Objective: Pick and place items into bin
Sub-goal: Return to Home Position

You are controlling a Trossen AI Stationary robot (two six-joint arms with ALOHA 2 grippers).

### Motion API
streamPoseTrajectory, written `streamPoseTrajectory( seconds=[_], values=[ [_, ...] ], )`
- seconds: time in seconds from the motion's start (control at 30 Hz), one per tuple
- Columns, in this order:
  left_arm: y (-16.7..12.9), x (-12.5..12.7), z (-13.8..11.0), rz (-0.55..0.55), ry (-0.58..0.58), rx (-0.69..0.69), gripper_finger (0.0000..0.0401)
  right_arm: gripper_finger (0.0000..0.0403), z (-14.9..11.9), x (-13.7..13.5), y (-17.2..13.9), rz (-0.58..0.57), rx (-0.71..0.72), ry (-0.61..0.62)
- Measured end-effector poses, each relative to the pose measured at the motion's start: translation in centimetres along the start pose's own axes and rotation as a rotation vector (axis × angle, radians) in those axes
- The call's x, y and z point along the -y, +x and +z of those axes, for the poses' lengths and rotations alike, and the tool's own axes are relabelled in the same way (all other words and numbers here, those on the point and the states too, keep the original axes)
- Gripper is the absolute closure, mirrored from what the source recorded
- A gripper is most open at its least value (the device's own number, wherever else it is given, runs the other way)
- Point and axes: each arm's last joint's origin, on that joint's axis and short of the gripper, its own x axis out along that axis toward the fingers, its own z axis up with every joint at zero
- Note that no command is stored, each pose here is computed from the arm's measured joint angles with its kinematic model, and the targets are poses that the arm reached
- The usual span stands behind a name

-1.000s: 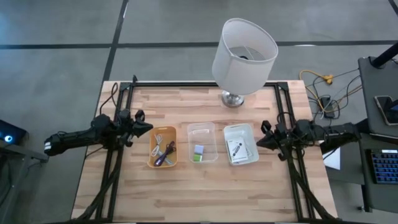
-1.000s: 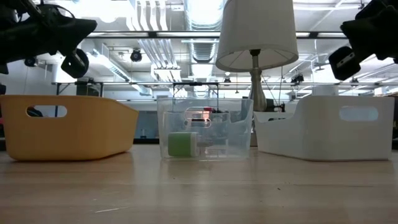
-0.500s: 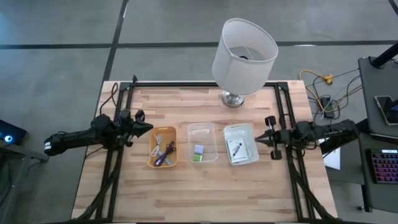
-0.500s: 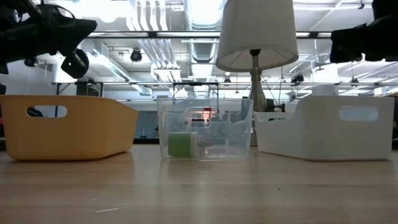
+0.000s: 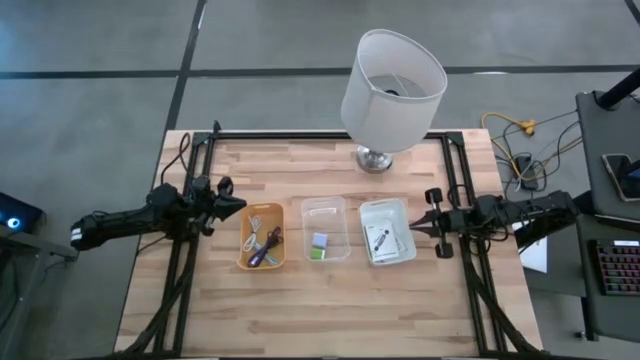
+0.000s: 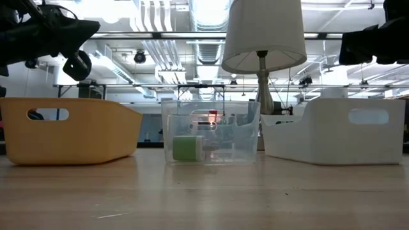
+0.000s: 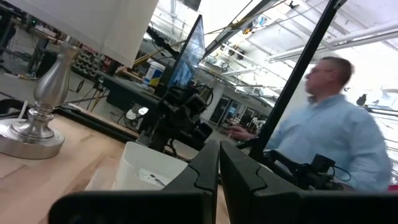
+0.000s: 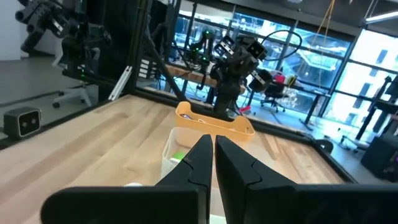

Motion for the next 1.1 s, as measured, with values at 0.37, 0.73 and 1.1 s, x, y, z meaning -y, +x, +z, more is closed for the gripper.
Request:
streamPoseTrajectory(
  seconds=[0.37, 0.73, 1.1],
  values=[
    [0.0, 0.0, 0.0, 0.0, 0.0, 0.0, 0.0401, 0.0394, 0.0, 0.0, 0.0, -0.001, -0.001, 0.028],
    [0.0, 0.0, 0.0, 0.0, 0.0, 0.0, 0.0401, 0.0394, 0.0, 0.0, 0.0, -0.001, -0.001, 0.028],
    [0.0, 0.0, 0.0, 0.0, 0.0, 0.0, 0.0401, 0.0394, -0.01, 0.0, 0.0, -0.001, -0.001, 0.028]
  ],
)
